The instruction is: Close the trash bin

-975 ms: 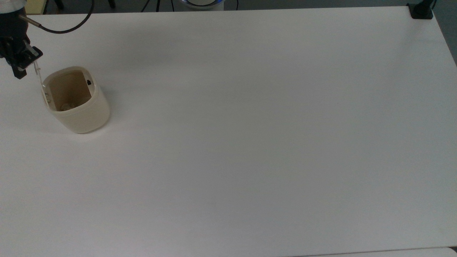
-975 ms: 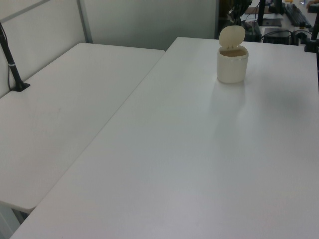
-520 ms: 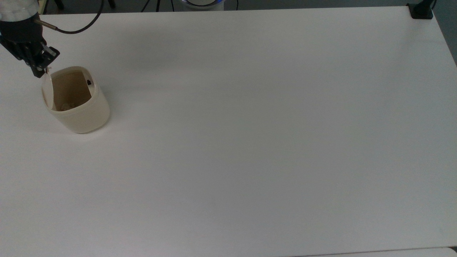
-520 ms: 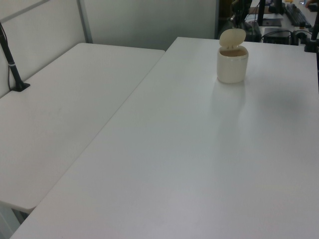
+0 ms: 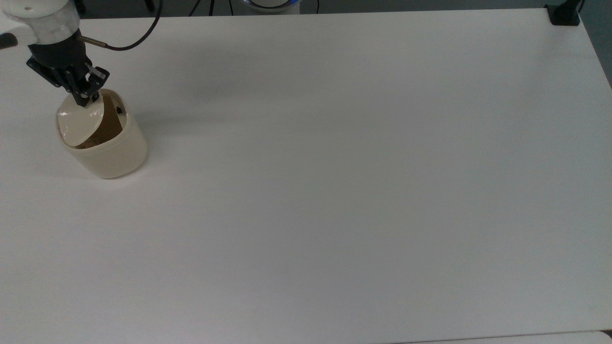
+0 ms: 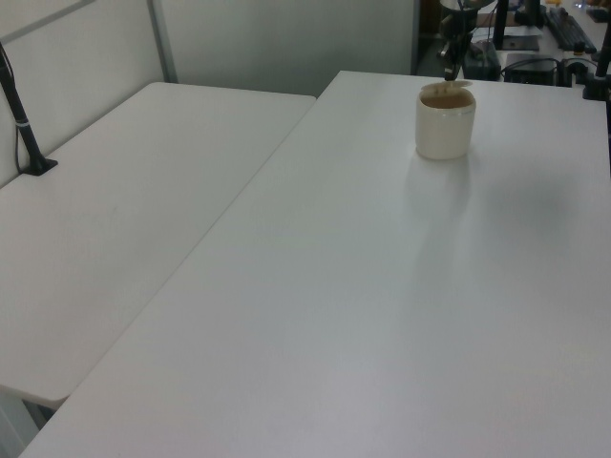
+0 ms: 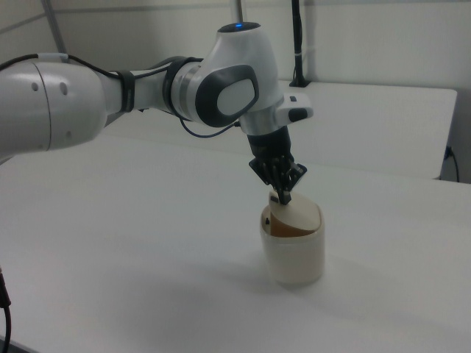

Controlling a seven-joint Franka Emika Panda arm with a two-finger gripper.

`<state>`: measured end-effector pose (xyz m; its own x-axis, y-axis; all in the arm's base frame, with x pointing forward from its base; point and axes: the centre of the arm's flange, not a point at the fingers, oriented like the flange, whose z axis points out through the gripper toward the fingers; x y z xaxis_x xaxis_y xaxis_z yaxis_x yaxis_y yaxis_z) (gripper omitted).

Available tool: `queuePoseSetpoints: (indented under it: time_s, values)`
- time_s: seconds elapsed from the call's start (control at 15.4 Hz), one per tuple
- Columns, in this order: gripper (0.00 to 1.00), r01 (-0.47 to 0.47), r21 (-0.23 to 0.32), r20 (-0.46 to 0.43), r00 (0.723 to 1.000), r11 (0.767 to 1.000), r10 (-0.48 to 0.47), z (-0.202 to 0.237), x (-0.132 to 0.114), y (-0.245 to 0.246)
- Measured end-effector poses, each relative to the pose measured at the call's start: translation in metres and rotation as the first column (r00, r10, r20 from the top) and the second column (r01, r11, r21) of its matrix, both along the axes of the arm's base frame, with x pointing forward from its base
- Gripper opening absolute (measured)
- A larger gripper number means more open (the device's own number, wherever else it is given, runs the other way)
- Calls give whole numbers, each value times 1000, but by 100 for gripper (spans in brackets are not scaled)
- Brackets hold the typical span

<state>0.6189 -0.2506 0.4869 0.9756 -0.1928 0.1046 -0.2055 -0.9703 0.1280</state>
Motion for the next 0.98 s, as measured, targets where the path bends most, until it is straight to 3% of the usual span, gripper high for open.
queuePoseSetpoints:
  time_s: [0.59,0.98]
  values:
    - [1,-32,27,-58,998,999,34,-40,12,17]
    - [1,-37,28,-60,997,999,38,-42,12,17]
